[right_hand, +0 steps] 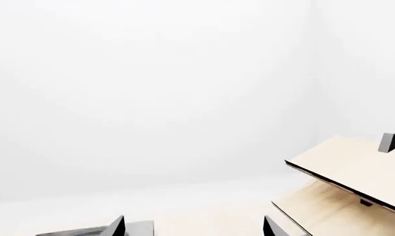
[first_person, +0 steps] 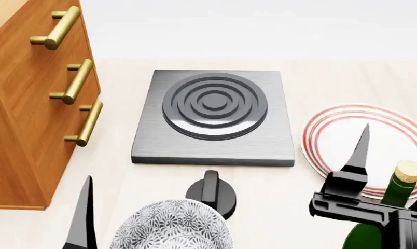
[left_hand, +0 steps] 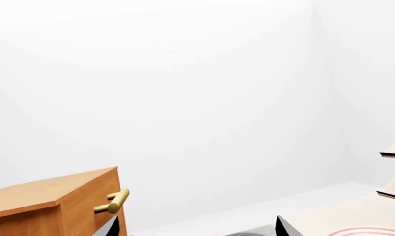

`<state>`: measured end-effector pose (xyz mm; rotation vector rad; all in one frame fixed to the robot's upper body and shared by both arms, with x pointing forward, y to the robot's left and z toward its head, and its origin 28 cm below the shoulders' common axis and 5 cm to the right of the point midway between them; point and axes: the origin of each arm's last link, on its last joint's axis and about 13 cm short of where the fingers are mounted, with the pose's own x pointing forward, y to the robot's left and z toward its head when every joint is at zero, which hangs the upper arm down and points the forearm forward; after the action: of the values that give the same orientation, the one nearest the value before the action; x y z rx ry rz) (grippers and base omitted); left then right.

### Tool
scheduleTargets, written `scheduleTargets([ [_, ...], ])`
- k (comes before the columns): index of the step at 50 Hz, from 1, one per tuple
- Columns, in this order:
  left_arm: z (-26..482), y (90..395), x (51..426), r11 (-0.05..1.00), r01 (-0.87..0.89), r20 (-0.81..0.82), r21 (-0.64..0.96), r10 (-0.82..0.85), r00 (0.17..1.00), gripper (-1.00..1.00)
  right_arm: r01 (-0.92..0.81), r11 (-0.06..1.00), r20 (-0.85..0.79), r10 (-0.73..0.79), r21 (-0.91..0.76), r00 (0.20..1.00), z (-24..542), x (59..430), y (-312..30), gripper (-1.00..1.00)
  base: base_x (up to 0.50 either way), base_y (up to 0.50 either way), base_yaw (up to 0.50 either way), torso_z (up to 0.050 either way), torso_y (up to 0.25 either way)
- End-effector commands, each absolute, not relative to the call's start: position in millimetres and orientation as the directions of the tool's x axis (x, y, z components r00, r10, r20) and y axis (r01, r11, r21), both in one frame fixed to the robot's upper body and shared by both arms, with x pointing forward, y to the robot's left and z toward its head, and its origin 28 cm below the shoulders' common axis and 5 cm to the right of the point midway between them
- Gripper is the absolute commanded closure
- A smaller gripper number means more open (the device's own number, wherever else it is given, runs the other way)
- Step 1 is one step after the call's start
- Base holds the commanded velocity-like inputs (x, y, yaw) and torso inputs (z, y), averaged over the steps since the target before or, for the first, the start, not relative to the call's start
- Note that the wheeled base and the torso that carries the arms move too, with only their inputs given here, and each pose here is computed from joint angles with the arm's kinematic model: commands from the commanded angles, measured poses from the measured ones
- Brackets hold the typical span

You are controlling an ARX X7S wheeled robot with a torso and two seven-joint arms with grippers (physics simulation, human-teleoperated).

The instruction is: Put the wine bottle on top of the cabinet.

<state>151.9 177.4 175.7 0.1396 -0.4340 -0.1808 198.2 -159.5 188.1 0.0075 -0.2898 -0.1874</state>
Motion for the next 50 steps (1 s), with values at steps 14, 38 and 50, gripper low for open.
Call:
scheduleTargets([
  [14, 178.8, 180.9, 153.4, 0.979, 0.132, 0.431, 0.153, -0.186, 0.883, -1.00, 0.262, 0.961, 0.156, -0.274, 0.092, 0.949, 136.7, 208.6, -175.0, -1.00, 0.00, 0.00, 0.00, 0.000, 0.000],
  [38, 178.5, 180.1, 153.2, 0.979, 0.134, 0.429, 0.155, -0.189, 0.884, -1.00, 0.296, 0.955, 0.150, -0.291, -0.014, 0.945, 135.4, 214.9, -177.5, -1.00, 0.00, 0.00, 0.00, 0.000, 0.000],
  [50, 178.0, 179.9, 152.7, 0.978, 0.135, 0.426, 0.156, -0.190, 0.885, -1.00, 0.286, 0.958, 0.147, -0.281, -0.016, 0.948, 136.2, 217.9, -175.8, -1.00, 0.00, 0.00, 0.00, 0.000, 0.000],
])
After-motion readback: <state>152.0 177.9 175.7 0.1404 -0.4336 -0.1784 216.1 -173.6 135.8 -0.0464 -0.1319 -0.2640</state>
